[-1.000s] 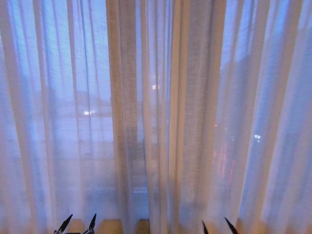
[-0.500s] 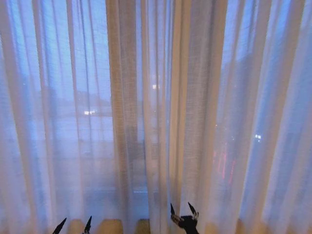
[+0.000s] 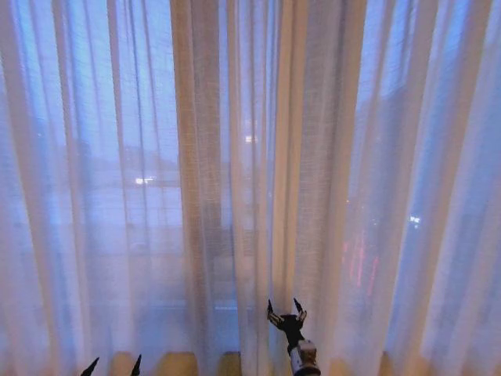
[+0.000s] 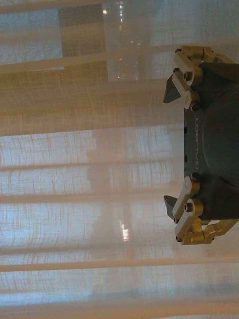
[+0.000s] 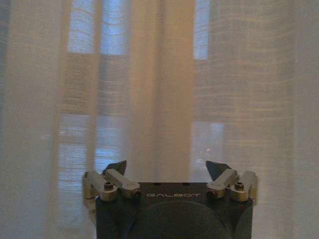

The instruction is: Open the curtains by pulling them apart, changing their state from closed to fully open.

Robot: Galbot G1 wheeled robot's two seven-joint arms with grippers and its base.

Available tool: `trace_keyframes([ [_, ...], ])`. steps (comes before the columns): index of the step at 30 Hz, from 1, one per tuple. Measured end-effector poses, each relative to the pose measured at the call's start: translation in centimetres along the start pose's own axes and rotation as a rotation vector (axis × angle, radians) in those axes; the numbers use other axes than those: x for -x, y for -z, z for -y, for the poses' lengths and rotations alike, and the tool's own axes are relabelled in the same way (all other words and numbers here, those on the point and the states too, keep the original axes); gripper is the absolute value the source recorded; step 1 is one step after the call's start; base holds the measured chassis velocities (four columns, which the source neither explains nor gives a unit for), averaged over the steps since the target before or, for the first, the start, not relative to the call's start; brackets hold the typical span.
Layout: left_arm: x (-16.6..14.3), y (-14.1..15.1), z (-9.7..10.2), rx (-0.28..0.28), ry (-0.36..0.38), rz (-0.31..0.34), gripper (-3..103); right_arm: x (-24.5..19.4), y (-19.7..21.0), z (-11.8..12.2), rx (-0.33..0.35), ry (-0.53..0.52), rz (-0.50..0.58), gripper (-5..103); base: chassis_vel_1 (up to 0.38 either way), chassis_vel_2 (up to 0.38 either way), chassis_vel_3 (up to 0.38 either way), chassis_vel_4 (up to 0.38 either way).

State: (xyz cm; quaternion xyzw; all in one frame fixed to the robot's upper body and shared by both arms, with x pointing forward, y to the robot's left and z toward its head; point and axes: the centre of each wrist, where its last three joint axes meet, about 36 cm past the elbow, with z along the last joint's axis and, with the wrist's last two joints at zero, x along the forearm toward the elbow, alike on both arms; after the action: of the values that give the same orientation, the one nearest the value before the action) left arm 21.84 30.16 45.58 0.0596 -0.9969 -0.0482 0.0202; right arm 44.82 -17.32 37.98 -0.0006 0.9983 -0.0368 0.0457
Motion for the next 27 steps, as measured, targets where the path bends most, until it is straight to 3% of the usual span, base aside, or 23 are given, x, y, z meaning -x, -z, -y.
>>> trace_keyframes([
  [7, 0.3, -0.2, 0.2, -0.004, -0.001, 0.002, 100, -0.8, -0.2, 0.4, -0.009, -0.013, -0.001, 66, 0.000, 0.000, 0.000, 0.000],
  [10, 0.3, -0.3, 0.2, -0.005, -0.002, -0.001, 100, -0.8, 0.0, 0.4, -0.006, -0.011, 0.003, 49, 0.000, 0.000, 0.000, 0.000],
  [17, 0.4, -0.3, 0.1, -0.001, -0.003, -0.003, 100, -0.5, 0.1, 0.4, -0.005, -0.008, 0.005, 27, 0.000, 0.000, 0.000, 0.000],
  [20, 0.4, -0.3, 0.1, 0.001, -0.004, -0.004, 100, -0.6, 0.0, 0.4, -0.005, -0.007, 0.003, 11, 0.000, 0.000, 0.000, 0.000],
  [22, 0.4, -0.3, 0.1, 0.001, -0.005, -0.004, 100, -0.7, 0.0, 0.4, -0.004, -0.008, 0.002, 11, 0.000, 0.000, 0.000, 0.000],
  [23, 0.5, -0.4, 0.1, -0.001, -0.007, -0.005, 100, -0.8, 0.0, 0.5, -0.003, -0.009, 0.002, 2, 0.000, 0.000, 0.000, 0.000],
  [27, 0.5, -0.4, 0.2, -0.003, -0.009, -0.006, 100, -1.0, 0.0, 0.6, -0.001, -0.010, 0.001, 1, 0.000, 0.000, 0.000, 0.000],
])
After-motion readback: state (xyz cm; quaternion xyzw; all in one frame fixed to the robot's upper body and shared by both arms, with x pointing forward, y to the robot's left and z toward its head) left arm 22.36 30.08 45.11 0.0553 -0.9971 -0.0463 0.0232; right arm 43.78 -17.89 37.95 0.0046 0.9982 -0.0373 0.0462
